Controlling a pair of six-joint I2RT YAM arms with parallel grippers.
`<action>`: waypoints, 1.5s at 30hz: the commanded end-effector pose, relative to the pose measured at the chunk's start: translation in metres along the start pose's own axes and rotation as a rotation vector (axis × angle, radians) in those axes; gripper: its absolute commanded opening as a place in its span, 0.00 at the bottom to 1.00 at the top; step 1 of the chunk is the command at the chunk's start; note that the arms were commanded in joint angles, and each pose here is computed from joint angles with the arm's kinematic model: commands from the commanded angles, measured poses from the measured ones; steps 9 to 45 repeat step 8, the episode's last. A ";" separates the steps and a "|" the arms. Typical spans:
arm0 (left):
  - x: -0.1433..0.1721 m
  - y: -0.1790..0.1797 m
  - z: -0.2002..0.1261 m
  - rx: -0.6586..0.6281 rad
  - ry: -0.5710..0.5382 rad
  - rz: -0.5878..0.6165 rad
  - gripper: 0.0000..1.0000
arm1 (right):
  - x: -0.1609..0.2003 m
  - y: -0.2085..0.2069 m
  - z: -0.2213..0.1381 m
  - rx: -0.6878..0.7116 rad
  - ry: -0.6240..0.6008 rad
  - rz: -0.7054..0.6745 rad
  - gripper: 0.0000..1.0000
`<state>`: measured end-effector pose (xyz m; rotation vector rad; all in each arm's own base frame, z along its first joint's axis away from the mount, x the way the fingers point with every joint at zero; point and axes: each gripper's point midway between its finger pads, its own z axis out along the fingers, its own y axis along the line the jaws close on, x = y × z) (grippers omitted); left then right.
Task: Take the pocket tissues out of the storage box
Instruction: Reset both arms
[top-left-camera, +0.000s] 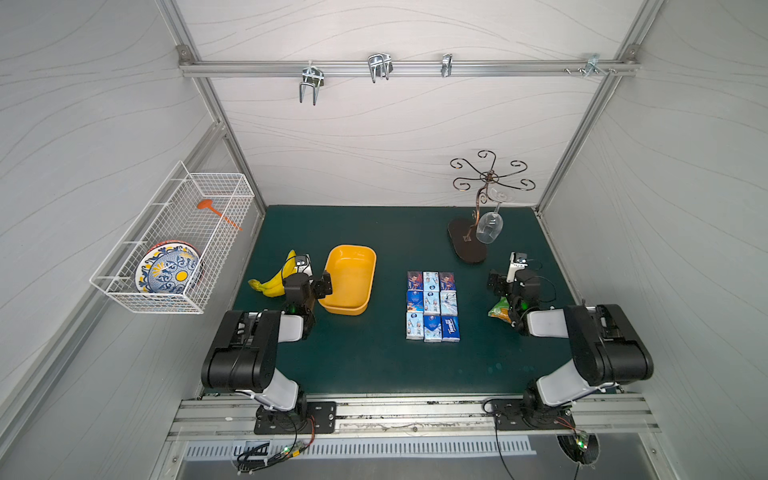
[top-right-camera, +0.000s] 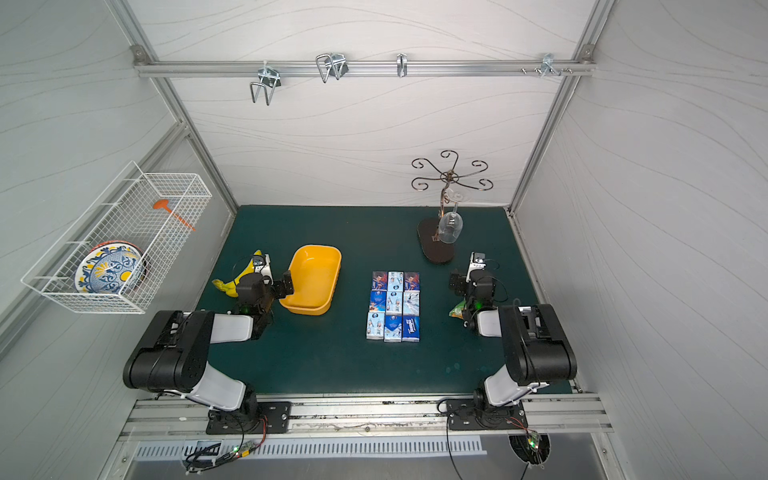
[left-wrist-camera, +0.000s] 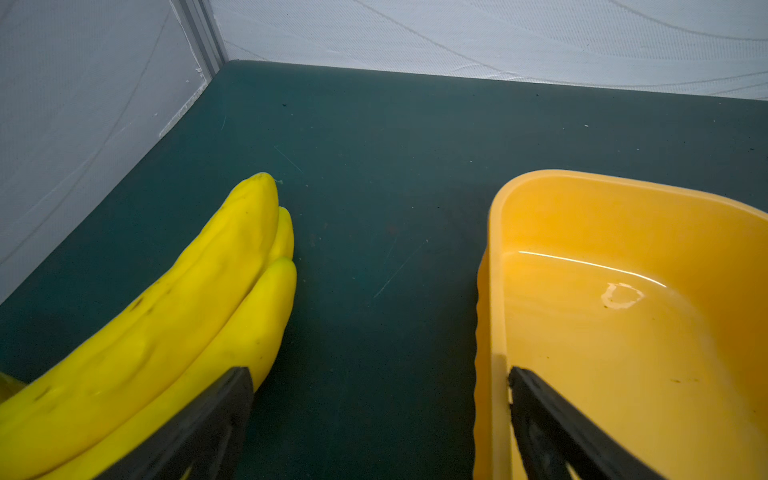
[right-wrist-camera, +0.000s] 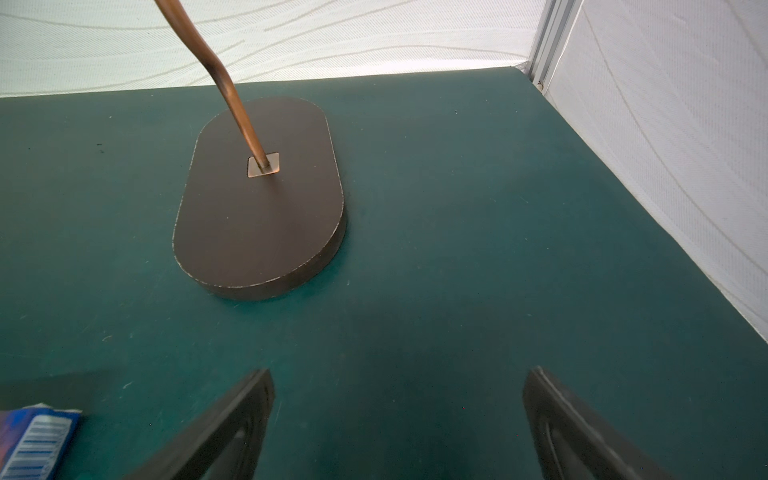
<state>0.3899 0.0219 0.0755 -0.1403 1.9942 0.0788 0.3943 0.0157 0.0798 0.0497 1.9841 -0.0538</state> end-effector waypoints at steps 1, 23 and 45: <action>-0.019 -0.003 0.004 0.013 -0.050 -0.008 1.00 | -0.006 0.001 0.002 0.003 -0.017 -0.004 0.99; -0.018 -0.003 0.004 0.013 -0.049 -0.008 1.00 | -0.005 0.001 0.002 0.005 -0.016 -0.005 0.99; -0.018 -0.003 0.004 0.013 -0.049 -0.008 1.00 | -0.005 0.001 0.002 0.005 -0.016 -0.005 0.99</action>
